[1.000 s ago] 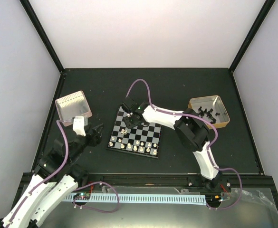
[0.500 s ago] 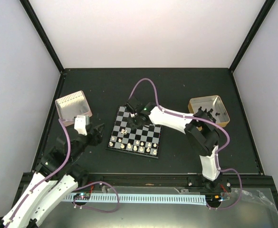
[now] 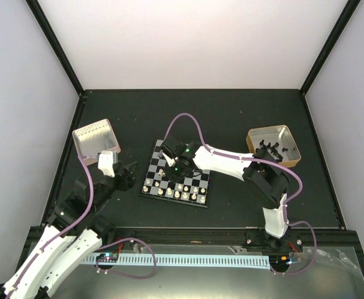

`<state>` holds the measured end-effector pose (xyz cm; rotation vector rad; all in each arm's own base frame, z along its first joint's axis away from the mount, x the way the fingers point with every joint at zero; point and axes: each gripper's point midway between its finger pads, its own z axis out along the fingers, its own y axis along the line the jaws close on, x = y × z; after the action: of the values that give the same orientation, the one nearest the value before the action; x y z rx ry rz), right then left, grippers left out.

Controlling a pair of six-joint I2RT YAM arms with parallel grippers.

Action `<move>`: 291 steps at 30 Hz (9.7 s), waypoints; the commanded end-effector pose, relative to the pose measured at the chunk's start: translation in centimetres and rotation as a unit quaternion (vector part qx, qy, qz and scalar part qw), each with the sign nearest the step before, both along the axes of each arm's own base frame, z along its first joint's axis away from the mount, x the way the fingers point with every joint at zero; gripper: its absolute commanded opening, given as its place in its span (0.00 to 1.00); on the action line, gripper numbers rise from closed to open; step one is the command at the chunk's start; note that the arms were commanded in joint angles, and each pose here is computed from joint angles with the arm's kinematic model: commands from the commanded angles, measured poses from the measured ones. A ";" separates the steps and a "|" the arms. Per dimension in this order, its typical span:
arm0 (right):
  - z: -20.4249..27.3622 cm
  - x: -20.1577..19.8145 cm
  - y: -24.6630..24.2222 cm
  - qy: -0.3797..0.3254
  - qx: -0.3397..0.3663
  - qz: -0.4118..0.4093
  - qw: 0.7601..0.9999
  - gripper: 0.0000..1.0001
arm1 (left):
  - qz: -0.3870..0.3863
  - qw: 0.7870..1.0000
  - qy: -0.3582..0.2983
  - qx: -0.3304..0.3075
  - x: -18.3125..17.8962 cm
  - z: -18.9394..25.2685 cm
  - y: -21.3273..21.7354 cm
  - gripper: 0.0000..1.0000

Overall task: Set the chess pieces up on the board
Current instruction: Place the chess piece on the chessboard, then pick up the chess piece from the chessboard, then place the chess piece on the chessboard, then pick up the chess piece from the chessboard.

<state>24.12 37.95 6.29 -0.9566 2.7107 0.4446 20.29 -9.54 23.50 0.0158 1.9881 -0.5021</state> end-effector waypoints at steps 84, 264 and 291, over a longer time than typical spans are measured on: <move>-3.6 3.4 -0.9 -0.074 -0.089 -0.084 0.990 0.23 | 0.005 1.000 0.015 0.006 0.7 -0.5 -0.3 0.71; 4.7 6.0 -8.9 -0.091 0.231 -0.240 0.939 0.50 | -0.035 0.934 0.308 0.180 7.5 -18.1 -8.9 0.34; 8.4 3.5 -5.4 -0.056 0.307 -0.117 0.943 0.51 | -0.130 0.951 0.255 0.113 7.5 -14.5 -12.1 0.07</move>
<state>28.68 30.15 10.84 -0.2882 2.4087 0.8782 27.05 -18.97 4.45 0.2389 2.7152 -0.2587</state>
